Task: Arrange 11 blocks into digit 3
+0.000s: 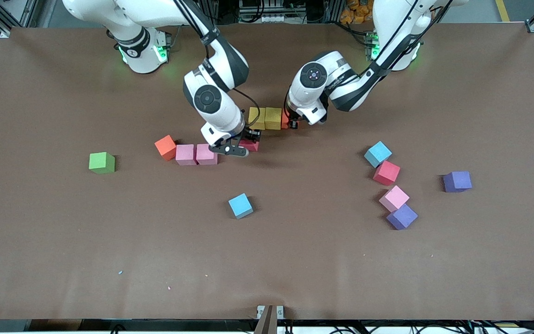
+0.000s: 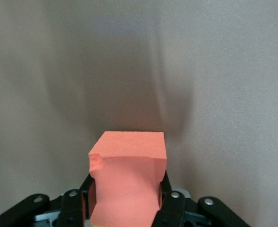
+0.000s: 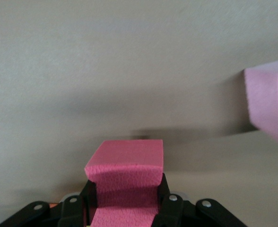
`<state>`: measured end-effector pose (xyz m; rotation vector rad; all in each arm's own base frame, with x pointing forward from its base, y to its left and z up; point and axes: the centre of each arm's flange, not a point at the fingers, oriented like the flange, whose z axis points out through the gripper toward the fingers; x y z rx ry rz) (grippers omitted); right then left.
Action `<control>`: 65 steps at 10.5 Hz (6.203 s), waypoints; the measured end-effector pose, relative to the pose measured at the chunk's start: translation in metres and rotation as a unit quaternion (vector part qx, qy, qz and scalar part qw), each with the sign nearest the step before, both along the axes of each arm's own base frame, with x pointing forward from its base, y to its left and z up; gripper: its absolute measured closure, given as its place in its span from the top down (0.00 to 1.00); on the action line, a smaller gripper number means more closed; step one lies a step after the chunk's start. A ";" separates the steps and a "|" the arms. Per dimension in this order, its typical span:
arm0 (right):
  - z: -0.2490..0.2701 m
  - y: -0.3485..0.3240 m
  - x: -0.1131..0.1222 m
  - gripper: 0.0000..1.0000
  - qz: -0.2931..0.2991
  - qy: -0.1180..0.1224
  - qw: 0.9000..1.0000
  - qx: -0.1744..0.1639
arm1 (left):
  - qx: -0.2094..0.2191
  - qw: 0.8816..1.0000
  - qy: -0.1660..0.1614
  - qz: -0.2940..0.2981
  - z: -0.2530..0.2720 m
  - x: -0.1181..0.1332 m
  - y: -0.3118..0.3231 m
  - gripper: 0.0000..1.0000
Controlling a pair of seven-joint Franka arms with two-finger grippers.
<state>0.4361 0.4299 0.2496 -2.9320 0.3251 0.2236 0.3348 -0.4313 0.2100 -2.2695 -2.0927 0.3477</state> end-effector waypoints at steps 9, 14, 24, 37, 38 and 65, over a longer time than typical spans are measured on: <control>-0.022 0.017 -0.035 0.52 0.029 -0.023 0.999 -0.011 | 0.005 1.000 0.005 0.027 -0.001 0.001 0.000 0.53; -0.032 0.010 -0.040 0.52 0.027 -0.030 0.999 -0.012 | 0.004 1.000 0.004 0.029 0.000 0.003 -0.001 1.00; -0.036 0.013 -0.042 0.52 0.039 -0.037 0.998 -0.015 | 0.039 0.998 -0.034 -0.044 0.068 0.027 -0.007 1.00; -0.038 0.017 -0.045 0.74 0.046 -0.039 0.998 -0.016 | 0.050 0.922 -0.100 -0.371 0.131 0.237 0.132 1.00; -0.038 0.017 -0.045 0.90 0.046 -0.039 0.998 -0.016 | 0.051 0.902 -0.096 -0.418 0.128 0.247 0.149 1.00; -0.046 -0.013 0.190 0.72 0.241 -0.212 0.945 -0.066 | 0.014 0.900 -0.035 -0.434 -0.002 0.316 0.319 0.80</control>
